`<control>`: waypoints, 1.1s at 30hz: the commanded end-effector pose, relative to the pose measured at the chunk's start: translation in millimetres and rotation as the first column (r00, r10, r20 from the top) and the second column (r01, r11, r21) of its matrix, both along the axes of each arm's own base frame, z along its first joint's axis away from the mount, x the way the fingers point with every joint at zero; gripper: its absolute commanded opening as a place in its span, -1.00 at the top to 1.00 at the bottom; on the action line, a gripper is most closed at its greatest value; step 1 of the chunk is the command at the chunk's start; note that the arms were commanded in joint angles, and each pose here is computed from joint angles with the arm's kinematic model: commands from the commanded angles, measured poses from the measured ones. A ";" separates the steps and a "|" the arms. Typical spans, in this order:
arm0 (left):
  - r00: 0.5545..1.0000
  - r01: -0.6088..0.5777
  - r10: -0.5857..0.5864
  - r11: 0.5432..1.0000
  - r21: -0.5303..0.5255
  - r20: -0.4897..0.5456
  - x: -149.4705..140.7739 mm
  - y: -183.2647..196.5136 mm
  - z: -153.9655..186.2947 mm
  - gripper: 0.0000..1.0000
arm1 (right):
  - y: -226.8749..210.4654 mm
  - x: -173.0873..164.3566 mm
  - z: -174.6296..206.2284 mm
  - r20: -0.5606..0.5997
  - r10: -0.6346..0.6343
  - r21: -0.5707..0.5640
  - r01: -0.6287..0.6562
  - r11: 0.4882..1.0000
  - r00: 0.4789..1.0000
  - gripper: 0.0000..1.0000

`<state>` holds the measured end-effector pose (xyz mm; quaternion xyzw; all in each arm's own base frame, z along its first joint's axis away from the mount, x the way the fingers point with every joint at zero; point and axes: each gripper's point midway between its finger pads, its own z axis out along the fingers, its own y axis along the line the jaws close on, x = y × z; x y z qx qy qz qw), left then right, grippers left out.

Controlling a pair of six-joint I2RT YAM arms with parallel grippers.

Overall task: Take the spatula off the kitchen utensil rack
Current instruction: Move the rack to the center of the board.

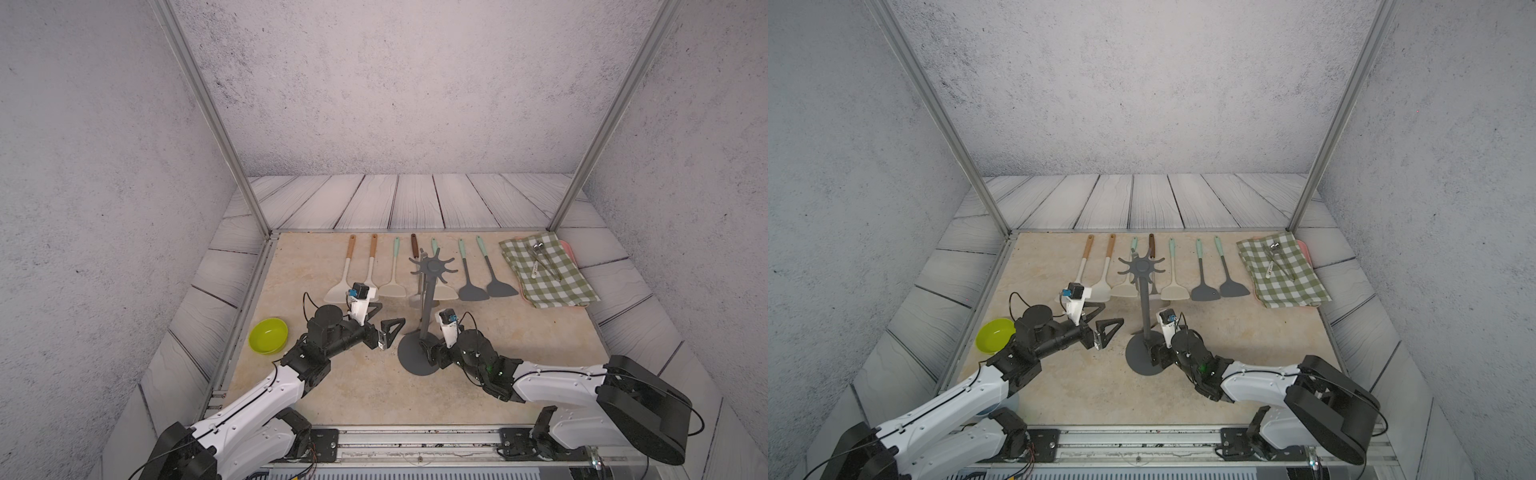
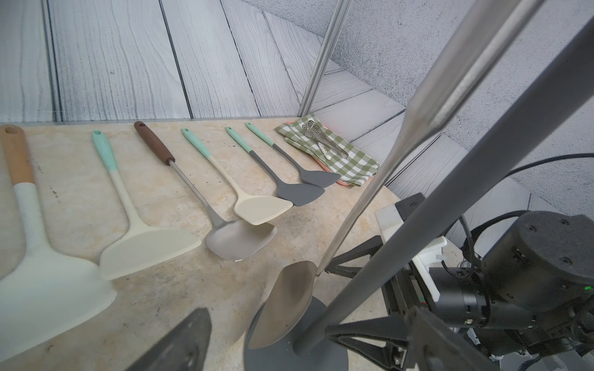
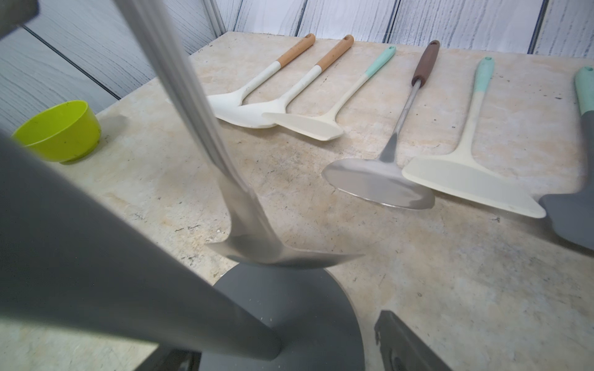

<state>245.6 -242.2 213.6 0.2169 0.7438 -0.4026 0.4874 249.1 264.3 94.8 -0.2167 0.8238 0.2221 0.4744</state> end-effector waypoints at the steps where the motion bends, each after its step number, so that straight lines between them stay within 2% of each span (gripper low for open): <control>1: 0.999 0.010 -0.010 1.000 -0.018 0.043 -1.4 -2.4 14.2 -0.98 | -10.0 11.3 6.9 0.015 -0.040 0.001 0.040 0.999 0.999 -0.72; 22: 0.998 0.045 -0.045 0.999 -0.016 0.045 -6.0 -11.6 13.4 -0.98 | -85.7 30.5 16.7 -0.023 -0.269 -0.043 0.267 0.963 0.963 -0.78; 25: 0.997 0.059 -0.059 0.998 -0.007 0.051 -8.6 -15.0 13.5 -0.98 | -85.0 25.8 28.2 -0.028 -0.250 -0.012 0.250 0.968 0.968 -0.81; 29: 0.996 0.074 -0.075 0.997 0.007 0.050 -9.3 -19.5 12.9 -0.98 | -72.7 9.1 50.0 -0.052 -0.148 0.055 0.151 0.987 0.988 -0.89; 33: 0.994 0.095 -0.096 0.995 0.014 0.045 -10.7 -24.2 12.8 -0.98 | -72.6 -9.3 68.1 -0.118 -0.094 0.047 0.100 0.994 0.988 -1.00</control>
